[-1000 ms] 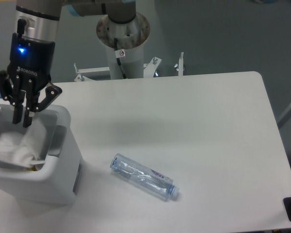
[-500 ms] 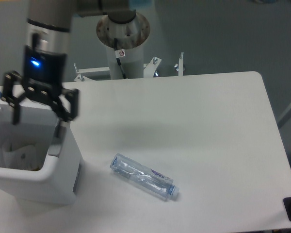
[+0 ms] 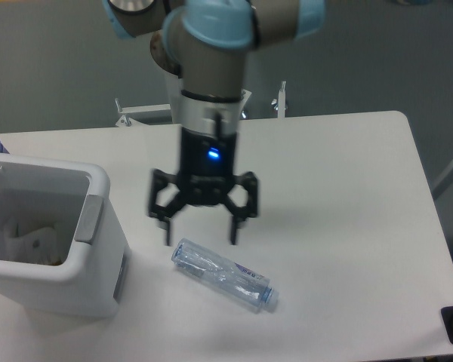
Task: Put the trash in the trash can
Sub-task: 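Move the gripper up and over to the clear plastic bottle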
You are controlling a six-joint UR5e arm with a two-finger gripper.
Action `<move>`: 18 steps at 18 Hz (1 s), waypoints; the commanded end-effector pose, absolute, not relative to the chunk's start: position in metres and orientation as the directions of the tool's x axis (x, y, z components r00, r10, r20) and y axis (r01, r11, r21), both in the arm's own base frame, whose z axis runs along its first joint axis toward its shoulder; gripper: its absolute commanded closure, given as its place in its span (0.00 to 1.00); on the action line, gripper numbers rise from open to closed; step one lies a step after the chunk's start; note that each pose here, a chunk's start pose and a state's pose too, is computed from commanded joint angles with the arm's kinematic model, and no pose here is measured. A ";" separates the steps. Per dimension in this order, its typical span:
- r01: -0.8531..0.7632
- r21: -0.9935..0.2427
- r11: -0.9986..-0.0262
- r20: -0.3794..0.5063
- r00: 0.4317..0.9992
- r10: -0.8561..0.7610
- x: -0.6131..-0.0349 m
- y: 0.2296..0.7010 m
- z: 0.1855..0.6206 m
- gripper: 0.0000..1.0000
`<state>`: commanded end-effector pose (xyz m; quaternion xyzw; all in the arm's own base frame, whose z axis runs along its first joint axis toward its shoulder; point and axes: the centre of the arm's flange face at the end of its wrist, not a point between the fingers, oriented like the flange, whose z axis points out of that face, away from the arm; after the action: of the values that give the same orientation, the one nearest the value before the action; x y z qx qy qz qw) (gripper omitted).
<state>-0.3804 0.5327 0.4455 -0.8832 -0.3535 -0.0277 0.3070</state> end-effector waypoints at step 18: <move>0.870 -0.180 -0.460 0.116 0.483 0.868 -0.423 0.550 0.270 0.00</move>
<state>-0.4226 0.5504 0.2700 -0.8543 -0.5084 -0.0040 0.1077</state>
